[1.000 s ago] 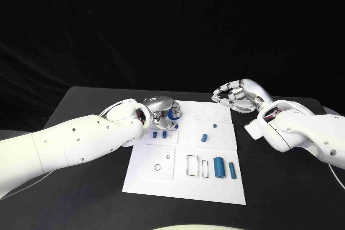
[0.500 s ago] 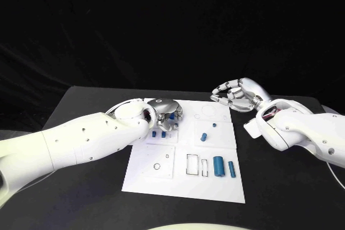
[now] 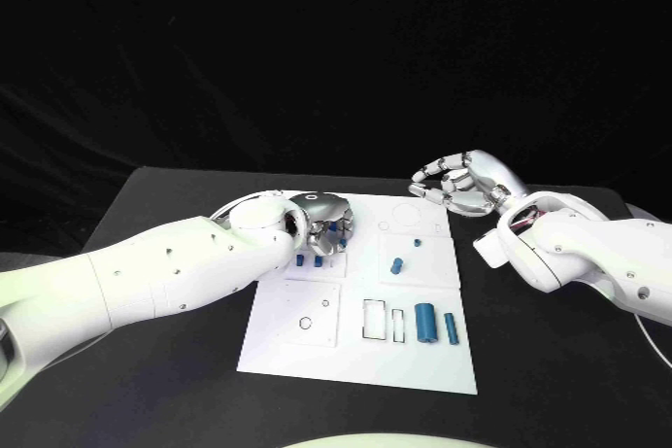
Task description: Assemble the parts on the task board
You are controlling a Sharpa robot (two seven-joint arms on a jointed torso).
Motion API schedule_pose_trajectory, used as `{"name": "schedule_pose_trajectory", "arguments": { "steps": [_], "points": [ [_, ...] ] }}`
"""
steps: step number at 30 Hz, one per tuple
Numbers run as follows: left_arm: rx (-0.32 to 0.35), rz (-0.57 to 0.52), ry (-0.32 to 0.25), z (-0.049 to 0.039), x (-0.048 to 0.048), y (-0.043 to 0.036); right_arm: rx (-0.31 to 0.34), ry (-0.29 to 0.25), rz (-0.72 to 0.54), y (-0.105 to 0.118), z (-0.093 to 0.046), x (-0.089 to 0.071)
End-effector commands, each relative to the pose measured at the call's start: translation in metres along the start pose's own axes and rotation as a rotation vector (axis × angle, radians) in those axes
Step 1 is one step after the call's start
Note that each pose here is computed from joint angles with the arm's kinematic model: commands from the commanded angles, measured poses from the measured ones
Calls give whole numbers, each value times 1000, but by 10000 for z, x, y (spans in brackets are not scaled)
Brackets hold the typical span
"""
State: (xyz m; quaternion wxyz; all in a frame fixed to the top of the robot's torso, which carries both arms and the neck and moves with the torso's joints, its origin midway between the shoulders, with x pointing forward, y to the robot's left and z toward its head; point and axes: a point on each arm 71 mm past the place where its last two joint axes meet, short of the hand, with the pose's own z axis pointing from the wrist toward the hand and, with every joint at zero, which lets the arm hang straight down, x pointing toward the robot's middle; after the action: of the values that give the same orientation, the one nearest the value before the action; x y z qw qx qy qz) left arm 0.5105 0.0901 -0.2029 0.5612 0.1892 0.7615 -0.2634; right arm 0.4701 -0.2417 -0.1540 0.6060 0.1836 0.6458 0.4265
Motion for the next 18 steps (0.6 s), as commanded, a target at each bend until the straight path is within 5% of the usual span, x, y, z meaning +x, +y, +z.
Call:
{"name": "schedule_pose_trajectory", "arguments": {
  "steps": [1,18],
  "points": [
    [-12,14,34,7,31,-16,-15,7,-7,13,1,11],
    [10,-6,26,21,27,-55,-17,9,-7,16,5,16]
  ]
}}
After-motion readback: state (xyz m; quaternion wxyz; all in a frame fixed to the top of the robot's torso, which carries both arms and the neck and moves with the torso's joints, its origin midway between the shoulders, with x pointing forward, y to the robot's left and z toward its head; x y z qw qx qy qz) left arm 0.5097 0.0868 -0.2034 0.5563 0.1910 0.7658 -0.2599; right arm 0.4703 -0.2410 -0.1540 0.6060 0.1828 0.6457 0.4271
